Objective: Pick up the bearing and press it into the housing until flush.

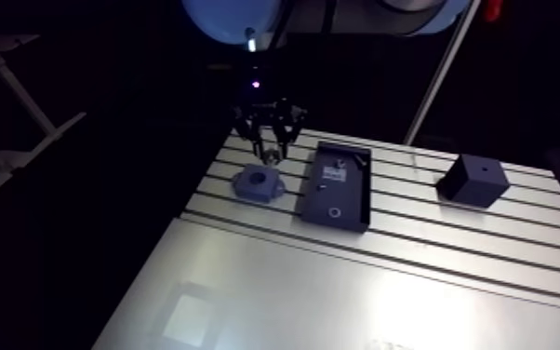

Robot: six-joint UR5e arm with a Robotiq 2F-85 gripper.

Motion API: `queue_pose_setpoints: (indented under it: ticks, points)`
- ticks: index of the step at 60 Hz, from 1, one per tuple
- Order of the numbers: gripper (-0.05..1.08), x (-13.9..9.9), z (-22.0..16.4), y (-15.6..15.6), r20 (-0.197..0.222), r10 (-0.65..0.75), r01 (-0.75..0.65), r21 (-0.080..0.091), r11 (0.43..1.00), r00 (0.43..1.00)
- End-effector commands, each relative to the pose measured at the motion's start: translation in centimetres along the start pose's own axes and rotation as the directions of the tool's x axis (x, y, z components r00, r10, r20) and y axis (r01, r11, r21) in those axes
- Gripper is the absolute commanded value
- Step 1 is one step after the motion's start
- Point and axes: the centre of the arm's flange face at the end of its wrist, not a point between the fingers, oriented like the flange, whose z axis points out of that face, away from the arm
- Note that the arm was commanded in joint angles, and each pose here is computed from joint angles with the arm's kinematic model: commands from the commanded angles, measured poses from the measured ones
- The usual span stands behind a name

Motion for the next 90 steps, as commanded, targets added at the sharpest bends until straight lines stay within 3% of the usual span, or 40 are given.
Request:
queue_pose_setpoints:
  ticks: [1, 48, 90]
  points:
    - [0.64, 0.0, 0.7, -1.5, 0.0, -0.025, 0.025, -0.001, 1.0, 1.0]
    - [0.64, 1.6, 3.4, -2.9, 0.013, -0.044, 0.045, -0.004, 0.999, 0.999]
    - [0.64, 1.4, 4.6, -3.4, 0.034, -0.055, 0.055, -0.005, 0.998, 0.998]
